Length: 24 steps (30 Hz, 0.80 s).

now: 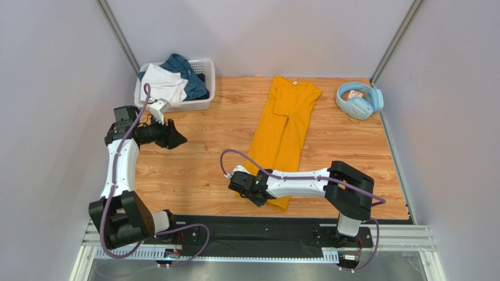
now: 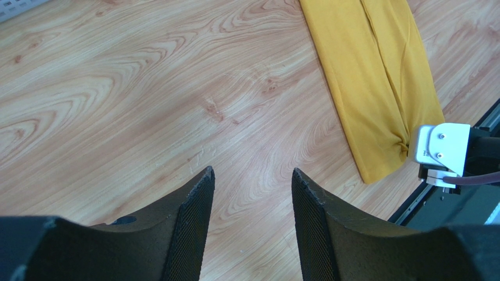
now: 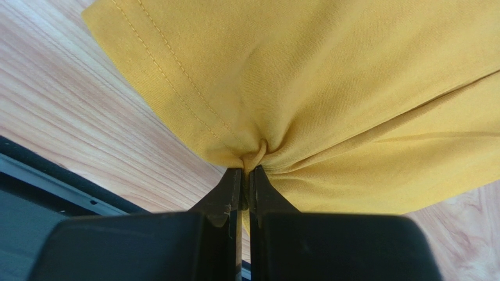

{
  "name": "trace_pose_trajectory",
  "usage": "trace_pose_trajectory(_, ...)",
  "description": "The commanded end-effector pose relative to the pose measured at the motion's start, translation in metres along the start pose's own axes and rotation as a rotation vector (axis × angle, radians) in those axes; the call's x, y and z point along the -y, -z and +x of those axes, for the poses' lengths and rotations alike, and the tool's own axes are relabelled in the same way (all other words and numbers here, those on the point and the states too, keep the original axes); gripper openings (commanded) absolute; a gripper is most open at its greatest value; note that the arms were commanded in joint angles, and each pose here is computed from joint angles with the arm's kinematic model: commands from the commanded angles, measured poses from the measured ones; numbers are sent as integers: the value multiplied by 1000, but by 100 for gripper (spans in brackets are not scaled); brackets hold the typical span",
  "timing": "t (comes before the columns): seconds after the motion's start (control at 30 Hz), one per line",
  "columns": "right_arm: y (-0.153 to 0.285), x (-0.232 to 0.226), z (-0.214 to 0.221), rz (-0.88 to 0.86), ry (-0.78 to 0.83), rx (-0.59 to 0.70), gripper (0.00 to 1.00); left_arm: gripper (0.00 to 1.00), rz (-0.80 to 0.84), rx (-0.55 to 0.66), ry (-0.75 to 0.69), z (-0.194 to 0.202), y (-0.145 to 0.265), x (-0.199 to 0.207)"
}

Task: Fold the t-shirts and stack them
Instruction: Fold the tshirt

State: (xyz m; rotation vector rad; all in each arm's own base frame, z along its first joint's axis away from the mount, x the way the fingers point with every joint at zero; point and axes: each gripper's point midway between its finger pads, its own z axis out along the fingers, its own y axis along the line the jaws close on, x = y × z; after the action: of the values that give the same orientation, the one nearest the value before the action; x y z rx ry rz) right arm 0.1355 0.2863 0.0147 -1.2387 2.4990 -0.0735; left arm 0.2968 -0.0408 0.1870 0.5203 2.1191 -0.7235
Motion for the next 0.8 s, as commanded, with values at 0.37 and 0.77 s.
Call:
trace_pose_trajectory(0.37,92,-73,30,-286,-44,-34,0,58,27,74,-99,-30,16,21)
trace_pose_trajectory(0.77,139,3,-19,-97,-109,128,0,59,32,74,-104,-32,15,19)
